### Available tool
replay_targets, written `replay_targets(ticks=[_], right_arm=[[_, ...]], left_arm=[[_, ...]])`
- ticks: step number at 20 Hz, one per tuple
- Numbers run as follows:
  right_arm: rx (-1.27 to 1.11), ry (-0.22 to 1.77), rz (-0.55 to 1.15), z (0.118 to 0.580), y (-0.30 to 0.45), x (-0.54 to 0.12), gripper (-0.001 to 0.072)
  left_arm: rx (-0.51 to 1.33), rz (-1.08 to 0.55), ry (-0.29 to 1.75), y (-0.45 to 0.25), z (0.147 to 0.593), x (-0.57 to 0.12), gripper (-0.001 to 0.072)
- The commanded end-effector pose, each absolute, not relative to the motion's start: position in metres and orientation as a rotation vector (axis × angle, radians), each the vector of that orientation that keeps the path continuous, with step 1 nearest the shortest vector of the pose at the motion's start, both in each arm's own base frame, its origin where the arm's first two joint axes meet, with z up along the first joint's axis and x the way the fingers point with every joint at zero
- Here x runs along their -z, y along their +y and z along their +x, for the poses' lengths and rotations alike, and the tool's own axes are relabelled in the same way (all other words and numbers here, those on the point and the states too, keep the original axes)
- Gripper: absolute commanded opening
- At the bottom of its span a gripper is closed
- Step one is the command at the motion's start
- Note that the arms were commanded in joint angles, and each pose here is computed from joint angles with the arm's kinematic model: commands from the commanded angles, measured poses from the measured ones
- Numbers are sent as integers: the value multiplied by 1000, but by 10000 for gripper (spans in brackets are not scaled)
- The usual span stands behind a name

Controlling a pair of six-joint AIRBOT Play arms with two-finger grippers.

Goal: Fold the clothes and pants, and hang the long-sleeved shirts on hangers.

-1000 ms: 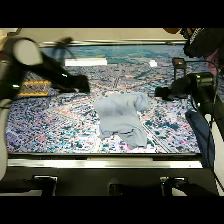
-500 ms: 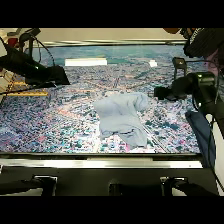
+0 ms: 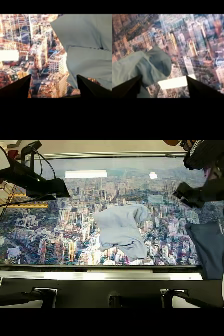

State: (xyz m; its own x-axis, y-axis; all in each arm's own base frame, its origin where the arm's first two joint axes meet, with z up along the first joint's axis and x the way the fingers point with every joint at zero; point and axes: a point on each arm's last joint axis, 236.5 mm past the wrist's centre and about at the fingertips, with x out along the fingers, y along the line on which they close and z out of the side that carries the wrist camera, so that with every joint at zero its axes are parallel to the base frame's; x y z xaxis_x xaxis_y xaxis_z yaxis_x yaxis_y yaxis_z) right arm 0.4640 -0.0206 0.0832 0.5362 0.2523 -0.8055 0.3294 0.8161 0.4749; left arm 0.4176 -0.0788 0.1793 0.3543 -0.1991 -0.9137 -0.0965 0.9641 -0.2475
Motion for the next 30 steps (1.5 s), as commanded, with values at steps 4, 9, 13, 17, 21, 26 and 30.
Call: replay_targets(ticks=[4,9,13,17,21,26,30], right_arm=[[-258,1392,929,454,46,23,671],[-202,1387,792,471,74,64,662],[-149,1394,682,471,78,77,662],[-141,1366,633,477,89,80,478],[-120,1349,631,479,80,73,39],[-117,1350,562,470,72,57,39],[-129,1390,561,461,75,57,39]], left_arm=[[69,-262,1257,-79,426,-159,654],[73,-251,1276,-79,429,-150,654],[72,-251,1278,-79,429,-149,654],[78,-240,1291,-79,431,-143,654],[33,-158,1342,-49,436,-118,654],[164,-462,1255,-40,474,-59,652],[354,-623,1166,-79,498,-4,653]])
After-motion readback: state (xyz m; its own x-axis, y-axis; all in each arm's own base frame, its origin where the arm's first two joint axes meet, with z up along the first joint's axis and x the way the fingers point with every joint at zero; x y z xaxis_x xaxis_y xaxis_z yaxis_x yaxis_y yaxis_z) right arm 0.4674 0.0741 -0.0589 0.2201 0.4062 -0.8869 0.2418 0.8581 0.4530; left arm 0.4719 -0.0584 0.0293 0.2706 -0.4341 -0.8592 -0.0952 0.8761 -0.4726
